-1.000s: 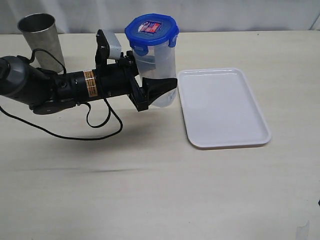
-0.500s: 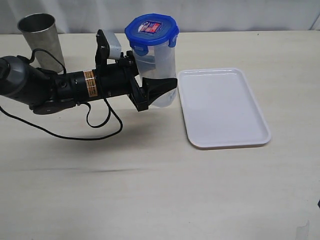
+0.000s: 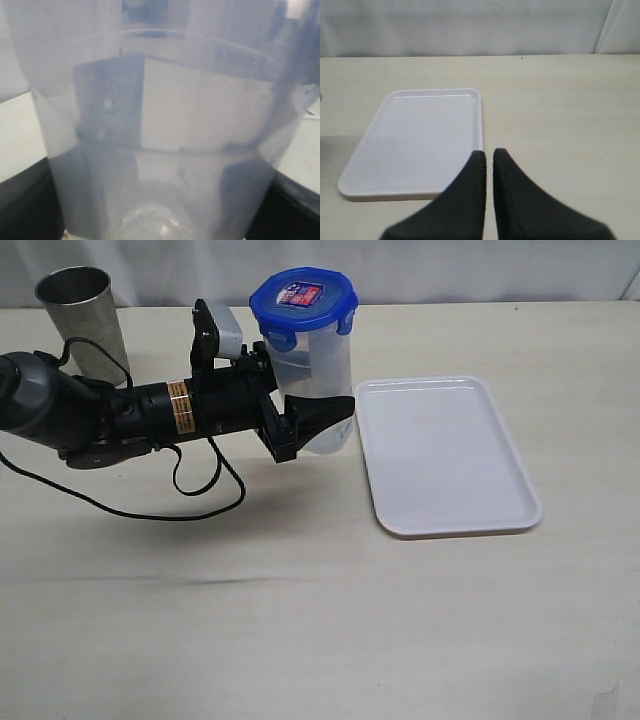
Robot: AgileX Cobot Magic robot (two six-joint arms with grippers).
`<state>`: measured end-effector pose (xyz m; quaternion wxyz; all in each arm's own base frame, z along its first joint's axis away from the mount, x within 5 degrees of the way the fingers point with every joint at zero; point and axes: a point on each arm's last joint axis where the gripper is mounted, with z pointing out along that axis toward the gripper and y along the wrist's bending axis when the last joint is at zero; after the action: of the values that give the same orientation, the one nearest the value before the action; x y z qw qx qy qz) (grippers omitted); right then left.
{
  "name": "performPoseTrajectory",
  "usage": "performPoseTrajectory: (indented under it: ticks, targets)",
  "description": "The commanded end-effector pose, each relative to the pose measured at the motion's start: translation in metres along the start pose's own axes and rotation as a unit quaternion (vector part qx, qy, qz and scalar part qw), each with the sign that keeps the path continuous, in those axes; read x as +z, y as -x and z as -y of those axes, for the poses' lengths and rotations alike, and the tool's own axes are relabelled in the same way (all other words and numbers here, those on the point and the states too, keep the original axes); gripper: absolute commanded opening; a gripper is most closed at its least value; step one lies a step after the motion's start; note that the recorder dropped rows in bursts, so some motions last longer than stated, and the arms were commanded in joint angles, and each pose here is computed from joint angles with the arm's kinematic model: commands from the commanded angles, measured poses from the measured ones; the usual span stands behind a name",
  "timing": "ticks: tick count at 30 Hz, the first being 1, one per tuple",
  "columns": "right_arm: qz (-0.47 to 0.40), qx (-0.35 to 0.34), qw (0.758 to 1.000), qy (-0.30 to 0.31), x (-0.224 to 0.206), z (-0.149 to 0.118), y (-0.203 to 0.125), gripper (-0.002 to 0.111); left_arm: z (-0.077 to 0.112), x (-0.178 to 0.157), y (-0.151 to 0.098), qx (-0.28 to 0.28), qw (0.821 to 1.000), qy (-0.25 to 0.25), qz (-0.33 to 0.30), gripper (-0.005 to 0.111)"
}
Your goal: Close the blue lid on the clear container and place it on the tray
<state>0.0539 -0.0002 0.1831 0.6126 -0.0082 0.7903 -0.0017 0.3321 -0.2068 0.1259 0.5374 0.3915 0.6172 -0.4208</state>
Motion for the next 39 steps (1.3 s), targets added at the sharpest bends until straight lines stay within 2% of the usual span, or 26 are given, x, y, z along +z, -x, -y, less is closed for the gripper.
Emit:
performPoseTrajectory:
  ticks: [1,8,12,16,23,29,33,39]
  targets:
    - [-0.001,-0.005,1.000,-0.004,0.000,0.001,-0.001,0.005,0.001,0.001,0.011,0.006,1.000,-0.006,0.027,0.000]
    - [-0.001,-0.005,1.000,-0.004,0.000,0.001,-0.001,0.005,-0.001,0.001,0.012,0.006,0.999,0.005,0.033,0.000]
    - [-0.001,-0.005,1.000,-0.004,0.000,0.001,-0.001,0.005,-0.005,0.005,0.020,0.027,0.998,0.010,0.047,0.000]
    - [-0.001,-0.005,1.000,-0.004,0.000,0.001,-0.001,0.005,-0.012,0.030,0.025,0.060,0.997,0.045,-0.027,0.000]
    - [-0.001,-0.005,1.000,-0.004,0.000,0.001,-0.001,0.005,-0.004,0.073,0.046,0.126,0.985,0.070,-0.094,0.000]
    - [-0.001,-0.005,1.000,-0.004,0.000,0.001,-0.001,0.005,0.010,0.101,0.054,0.220,0.953,0.102,-0.179,0.000]
    - [-0.001,-0.005,1.000,-0.004,0.000,0.001,-0.001,0.005,0.019,0.116,0.050,0.282,0.922,0.113,-0.240,0.000]
    - [-0.001,-0.005,1.000,-0.004,0.000,0.001,-0.001,0.005,0.028,0.126,0.040,0.362,0.855,0.128,-0.348,0.000]
